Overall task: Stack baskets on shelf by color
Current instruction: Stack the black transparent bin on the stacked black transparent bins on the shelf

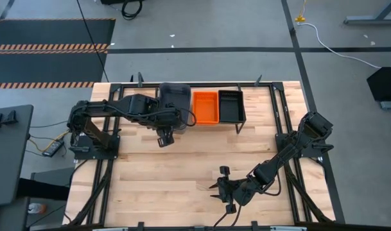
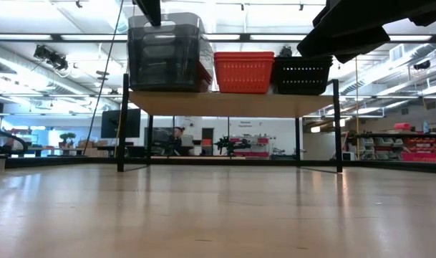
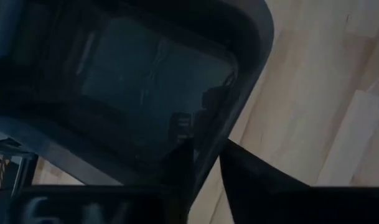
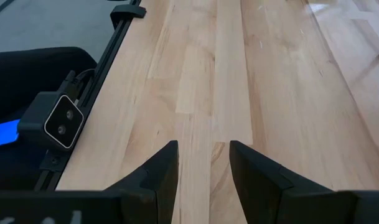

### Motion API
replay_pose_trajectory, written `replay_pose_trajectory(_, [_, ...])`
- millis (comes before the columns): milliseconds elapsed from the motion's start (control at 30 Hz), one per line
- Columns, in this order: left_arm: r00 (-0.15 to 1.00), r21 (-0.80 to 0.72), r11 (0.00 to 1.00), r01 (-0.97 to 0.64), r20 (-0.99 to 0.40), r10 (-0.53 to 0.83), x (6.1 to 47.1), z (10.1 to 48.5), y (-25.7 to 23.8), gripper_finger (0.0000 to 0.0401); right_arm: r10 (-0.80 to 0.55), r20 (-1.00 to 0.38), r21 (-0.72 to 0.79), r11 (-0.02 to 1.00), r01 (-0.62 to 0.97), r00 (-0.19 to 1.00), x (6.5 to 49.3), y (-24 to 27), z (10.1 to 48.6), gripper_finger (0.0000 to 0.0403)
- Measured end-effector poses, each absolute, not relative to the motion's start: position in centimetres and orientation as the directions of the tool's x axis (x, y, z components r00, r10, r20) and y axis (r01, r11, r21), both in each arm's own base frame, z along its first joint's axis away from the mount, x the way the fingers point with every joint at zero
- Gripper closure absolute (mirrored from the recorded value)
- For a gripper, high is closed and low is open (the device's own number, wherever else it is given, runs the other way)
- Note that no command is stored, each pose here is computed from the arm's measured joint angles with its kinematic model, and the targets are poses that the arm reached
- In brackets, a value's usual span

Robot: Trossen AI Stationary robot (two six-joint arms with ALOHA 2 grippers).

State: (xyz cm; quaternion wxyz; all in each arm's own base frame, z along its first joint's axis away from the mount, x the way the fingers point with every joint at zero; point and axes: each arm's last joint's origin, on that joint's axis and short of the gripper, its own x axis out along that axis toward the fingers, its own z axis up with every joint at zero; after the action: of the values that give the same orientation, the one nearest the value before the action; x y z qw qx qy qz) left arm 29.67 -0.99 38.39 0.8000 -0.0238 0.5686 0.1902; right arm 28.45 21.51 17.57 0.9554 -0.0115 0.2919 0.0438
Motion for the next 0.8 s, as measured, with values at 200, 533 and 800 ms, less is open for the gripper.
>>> replay_pose_trajectory(200, [0.286, 0.181, 0.925, -0.334, -0.915, 0.283, 29.72, 38.41, -0.96, 0.0389, 0.077, -0.559, 0.004, 0.996, -0.090, 0.826, 28.45, 21.51, 17.58, 0.0253])
replay_pose_trajectory(533, [0.284, 0.152, 0.929, -0.338, -0.924, 0.254, 29.70, 38.38, -1.06, 0.0390, 0.077, -0.559, 0.004, 0.996, -0.090, 0.826, 28.45, 21.51, 17.57, 0.0253])
replay_pose_trajectory(800, [0.284, 0.189, 0.931, -0.313, -0.917, 0.281, 29.69, 38.40, -0.97, 0.0344, 0.077, -0.559, 0.004, 0.996, -0.090, 0.826, 28.45, 21.51, 17.57, 0.0253])
